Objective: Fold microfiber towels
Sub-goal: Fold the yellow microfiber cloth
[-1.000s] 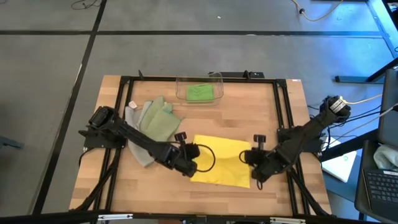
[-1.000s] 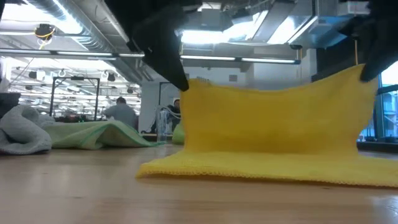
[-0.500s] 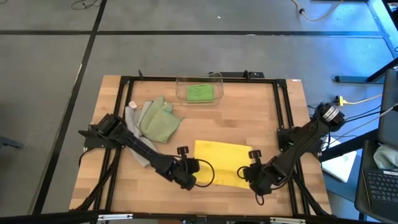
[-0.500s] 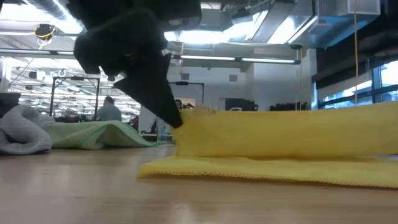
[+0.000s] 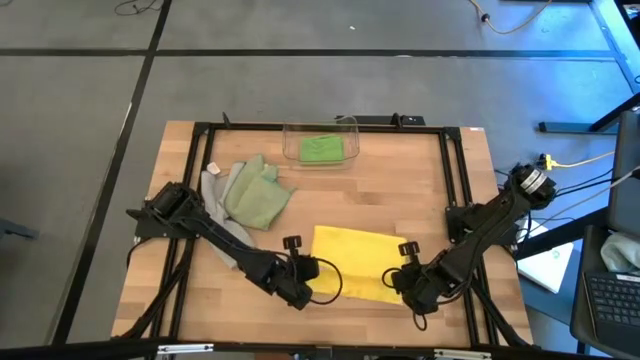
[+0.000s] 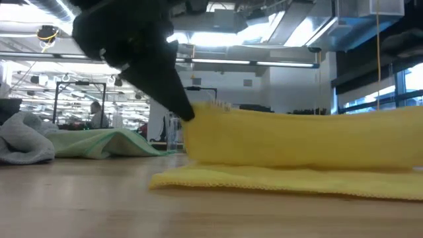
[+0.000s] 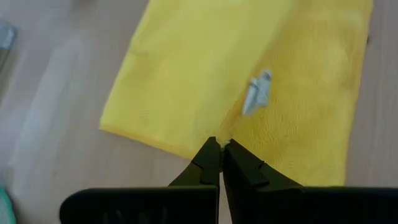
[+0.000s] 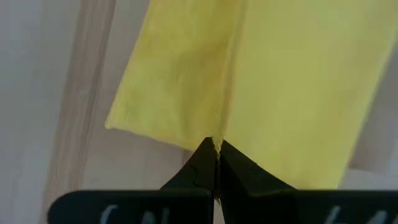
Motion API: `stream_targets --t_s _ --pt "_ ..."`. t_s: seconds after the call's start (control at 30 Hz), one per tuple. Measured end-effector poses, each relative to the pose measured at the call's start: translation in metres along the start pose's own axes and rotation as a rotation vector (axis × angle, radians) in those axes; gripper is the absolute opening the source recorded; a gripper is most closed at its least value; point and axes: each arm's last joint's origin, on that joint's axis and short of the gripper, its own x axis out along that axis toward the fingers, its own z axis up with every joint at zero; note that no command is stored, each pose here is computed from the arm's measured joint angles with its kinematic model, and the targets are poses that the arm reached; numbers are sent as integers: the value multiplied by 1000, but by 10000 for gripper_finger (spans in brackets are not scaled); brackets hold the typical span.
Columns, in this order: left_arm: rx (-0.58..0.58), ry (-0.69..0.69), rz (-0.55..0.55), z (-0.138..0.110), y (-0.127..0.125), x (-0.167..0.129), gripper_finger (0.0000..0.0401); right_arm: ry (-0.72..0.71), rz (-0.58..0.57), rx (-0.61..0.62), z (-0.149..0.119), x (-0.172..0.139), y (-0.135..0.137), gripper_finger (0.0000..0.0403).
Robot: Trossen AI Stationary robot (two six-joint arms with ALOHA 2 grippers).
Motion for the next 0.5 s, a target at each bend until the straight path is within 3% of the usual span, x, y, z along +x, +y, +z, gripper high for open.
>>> stream_targets --t_s 0.5 --pt "28 -5 -60 -2 -8 -13 2 -85 104 -16 -1 -13 13 10"
